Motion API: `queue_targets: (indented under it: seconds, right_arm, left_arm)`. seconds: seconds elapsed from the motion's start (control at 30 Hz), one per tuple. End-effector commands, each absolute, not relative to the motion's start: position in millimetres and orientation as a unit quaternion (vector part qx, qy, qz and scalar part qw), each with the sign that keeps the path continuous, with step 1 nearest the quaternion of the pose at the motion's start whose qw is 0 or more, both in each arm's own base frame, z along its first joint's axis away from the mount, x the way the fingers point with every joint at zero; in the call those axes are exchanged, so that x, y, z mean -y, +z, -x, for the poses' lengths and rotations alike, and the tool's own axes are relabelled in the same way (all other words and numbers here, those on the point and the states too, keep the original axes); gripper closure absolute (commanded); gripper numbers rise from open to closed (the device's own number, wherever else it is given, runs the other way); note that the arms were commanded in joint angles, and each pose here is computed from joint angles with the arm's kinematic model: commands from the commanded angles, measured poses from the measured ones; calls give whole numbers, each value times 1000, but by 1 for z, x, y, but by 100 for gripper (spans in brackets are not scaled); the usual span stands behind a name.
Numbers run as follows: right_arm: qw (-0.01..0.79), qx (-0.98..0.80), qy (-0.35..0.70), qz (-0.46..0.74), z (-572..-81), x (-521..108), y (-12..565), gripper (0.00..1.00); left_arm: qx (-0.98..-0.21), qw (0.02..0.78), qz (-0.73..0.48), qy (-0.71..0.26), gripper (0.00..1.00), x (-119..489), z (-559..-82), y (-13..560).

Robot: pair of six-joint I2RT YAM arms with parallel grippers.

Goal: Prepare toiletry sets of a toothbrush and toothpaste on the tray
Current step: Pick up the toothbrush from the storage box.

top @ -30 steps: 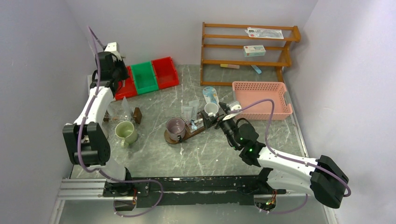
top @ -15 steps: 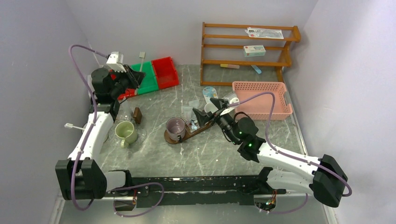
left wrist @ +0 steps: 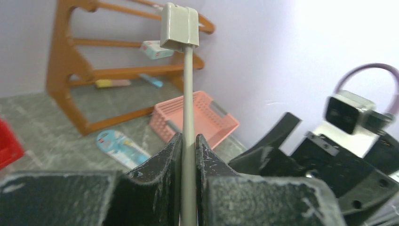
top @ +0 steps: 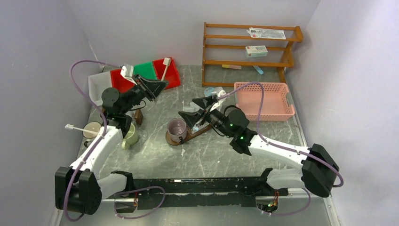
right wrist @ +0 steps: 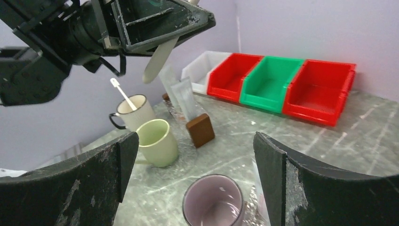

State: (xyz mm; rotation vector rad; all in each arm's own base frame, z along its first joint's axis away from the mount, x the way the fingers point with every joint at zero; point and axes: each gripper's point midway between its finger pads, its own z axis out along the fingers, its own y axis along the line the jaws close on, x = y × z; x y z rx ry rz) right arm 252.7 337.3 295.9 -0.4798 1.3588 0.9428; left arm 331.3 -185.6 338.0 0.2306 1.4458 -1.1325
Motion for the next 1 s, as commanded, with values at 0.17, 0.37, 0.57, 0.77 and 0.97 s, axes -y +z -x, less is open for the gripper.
queue_targets:
  seconds: [0.17,0.37,0.57,0.77,0.97]
  right_arm:
    - [633,-542,506,225,-237,-369,332,5]
    - [626,-526,528,231,-234,-379,336,8]
    - [622,-514,537,245,-229,-384,336,13]
    - [623,-508,537,255,-228,-387,338,23]
    - [625,-504,536,262,-228,-387,338,43]
  left_arm:
    - [-509,605,-164,-590,95,229,-273,382]
    - [-475,594,-171,-626,95,244,-255,391]
    - [-462,590,-177,-638,95,256,-246,393]
    - [-449,578,-183,-657,95,267,-239,393]
    - [-426,566,-197,-677,95,271,-228,396]
